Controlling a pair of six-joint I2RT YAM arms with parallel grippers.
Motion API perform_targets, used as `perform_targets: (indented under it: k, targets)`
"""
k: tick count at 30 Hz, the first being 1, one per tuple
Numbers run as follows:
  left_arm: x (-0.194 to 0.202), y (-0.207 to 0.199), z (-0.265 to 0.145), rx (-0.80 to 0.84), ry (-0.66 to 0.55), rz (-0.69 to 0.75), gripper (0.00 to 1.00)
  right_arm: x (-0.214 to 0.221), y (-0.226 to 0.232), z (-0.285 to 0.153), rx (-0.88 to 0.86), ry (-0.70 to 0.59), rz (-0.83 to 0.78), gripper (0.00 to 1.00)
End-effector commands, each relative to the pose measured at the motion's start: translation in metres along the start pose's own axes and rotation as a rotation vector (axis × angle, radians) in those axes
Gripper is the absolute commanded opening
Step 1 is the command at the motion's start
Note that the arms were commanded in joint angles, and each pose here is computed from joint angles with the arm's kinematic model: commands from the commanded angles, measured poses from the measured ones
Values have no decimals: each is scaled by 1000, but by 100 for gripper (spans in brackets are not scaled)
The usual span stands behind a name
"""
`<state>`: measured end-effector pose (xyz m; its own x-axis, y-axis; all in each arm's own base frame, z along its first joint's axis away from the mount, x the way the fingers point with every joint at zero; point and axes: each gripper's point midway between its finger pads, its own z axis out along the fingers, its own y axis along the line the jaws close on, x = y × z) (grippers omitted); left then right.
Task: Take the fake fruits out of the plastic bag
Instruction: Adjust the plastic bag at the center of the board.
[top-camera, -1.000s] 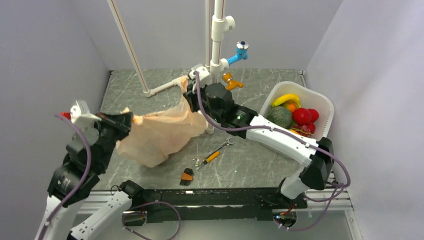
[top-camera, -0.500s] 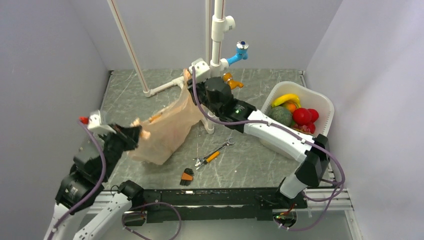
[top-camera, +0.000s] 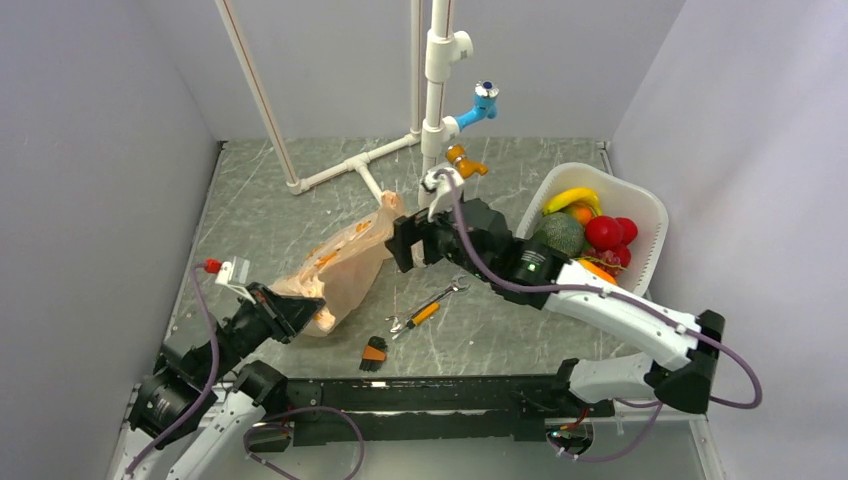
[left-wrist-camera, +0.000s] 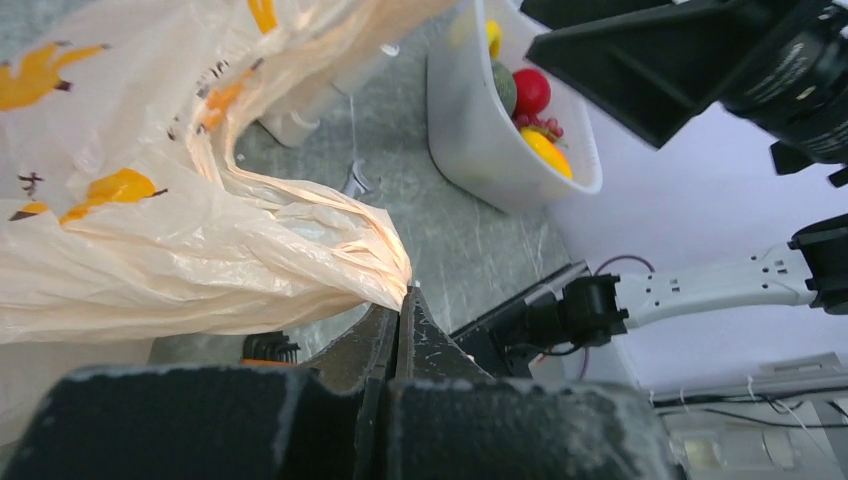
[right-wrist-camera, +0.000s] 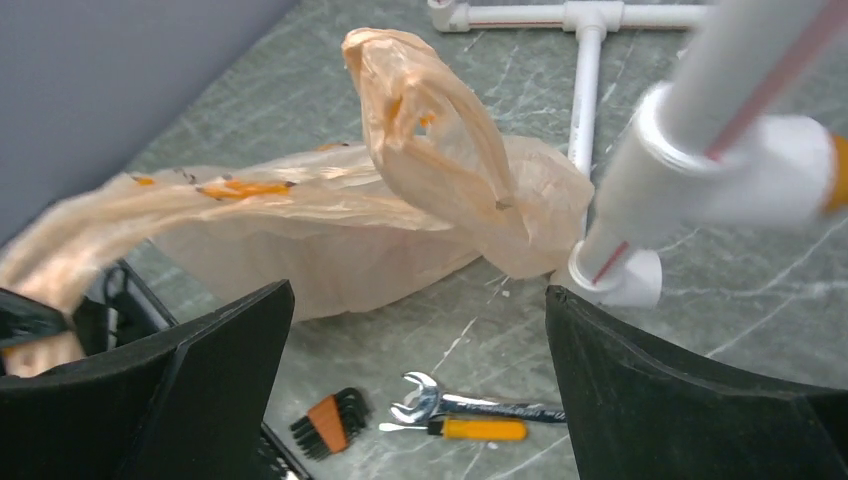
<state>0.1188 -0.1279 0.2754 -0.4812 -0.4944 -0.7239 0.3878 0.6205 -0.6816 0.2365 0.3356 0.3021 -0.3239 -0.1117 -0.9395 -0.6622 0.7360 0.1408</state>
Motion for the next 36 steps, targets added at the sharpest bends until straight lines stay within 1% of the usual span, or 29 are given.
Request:
perform_targets:
  k: [1,3,5,7,9,11,13,14,16,18,20,22,25,30,36]
  targets:
    - [2,-21,1,76,69,2,0,13,-14,-21,90,11,244,99]
    - [1,-23,0,84,69,10,0,26,-3,-18,50,19,369,99]
    - [1,-23,-2,85,59,10,0,34,13,-14,-26,-3,458,99]
    - [2,-20,-4,76,52,4,0,30,28,-8,-109,-54,557,97]
    - [3,-18,-7,66,54,-1,0,29,39,0,-165,-78,623,94]
    - [7,-16,-9,59,64,-1,0,29,42,9,-173,-88,652,92]
    - [9,-12,-10,49,67,-7,0,30,41,20,-146,-88,702,90]
    - [11,-11,-11,45,69,-11,0,32,41,27,-131,-86,728,87]
    - [13,-11,-13,53,70,-18,0,30,44,39,-129,-87,766,73]
    - [14,-10,-13,54,64,-24,0,33,50,53,-125,-69,798,62]
    - [14,-8,-13,55,53,-25,0,40,54,68,-113,-47,808,60]
    - [15,-8,-14,58,57,-20,0,40,57,78,-111,-40,814,59]
    - [17,-7,-15,53,71,-12,0,38,65,83,-138,-42,814,62]
    - [20,-7,-16,54,91,6,0,44,72,93,-137,-33,816,66]
    - [24,-8,-17,66,112,23,0,54,75,107,-116,-20,781,67]
